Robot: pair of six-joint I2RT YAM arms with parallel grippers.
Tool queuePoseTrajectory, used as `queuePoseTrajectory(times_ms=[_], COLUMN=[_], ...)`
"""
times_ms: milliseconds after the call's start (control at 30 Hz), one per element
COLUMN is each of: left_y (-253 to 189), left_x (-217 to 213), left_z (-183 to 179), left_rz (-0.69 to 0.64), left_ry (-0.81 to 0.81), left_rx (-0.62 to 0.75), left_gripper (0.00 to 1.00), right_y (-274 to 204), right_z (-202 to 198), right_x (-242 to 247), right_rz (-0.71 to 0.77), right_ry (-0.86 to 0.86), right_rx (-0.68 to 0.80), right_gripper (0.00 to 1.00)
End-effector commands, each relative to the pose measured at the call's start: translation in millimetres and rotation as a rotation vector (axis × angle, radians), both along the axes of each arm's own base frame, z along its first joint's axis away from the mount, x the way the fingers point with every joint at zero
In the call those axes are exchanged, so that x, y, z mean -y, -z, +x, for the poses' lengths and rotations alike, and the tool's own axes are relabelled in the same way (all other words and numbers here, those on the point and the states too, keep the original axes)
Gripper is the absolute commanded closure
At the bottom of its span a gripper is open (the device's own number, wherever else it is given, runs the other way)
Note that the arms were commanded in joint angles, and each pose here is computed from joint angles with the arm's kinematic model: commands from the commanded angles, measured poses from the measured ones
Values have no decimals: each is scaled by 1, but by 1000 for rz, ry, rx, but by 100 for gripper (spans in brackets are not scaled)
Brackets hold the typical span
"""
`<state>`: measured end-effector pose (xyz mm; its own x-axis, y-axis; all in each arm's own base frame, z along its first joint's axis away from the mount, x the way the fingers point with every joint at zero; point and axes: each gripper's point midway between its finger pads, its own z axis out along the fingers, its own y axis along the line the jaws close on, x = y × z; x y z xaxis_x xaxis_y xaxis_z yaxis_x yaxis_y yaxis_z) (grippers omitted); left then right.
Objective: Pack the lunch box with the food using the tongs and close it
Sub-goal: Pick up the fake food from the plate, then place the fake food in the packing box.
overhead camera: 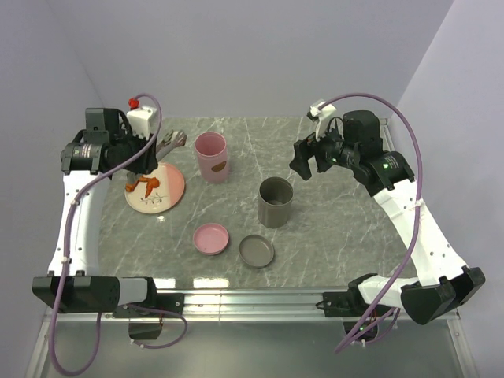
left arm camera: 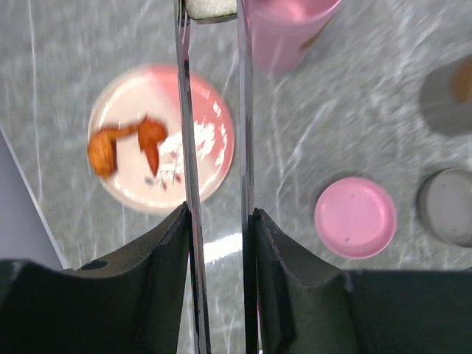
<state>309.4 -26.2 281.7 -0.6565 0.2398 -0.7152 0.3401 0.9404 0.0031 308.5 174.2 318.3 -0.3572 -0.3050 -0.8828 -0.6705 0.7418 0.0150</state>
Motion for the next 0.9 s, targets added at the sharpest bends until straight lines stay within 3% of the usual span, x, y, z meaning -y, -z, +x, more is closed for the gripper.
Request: queuePoseTrajectory(times_ms=[0,167,567,867], left_y=[-39,-50,-28,-20], left_x=[28,53,75,78], left_z=[0,11,37,49], left_rz=[-65,-93,-77,-57], left_ry=[86,148,185,169], left_rx=[96,120,66,55], left_gripper=[76,75,73,57], right_y=[-27,-28,-22,-19], right_z=[1,2,0,0], right_x=[2,4,9,9], right_rz=[35,38,42,41], right_ry=[6,14,25,24], right_rx=[69,70,55,44], right_gripper=[2,2,2,1])
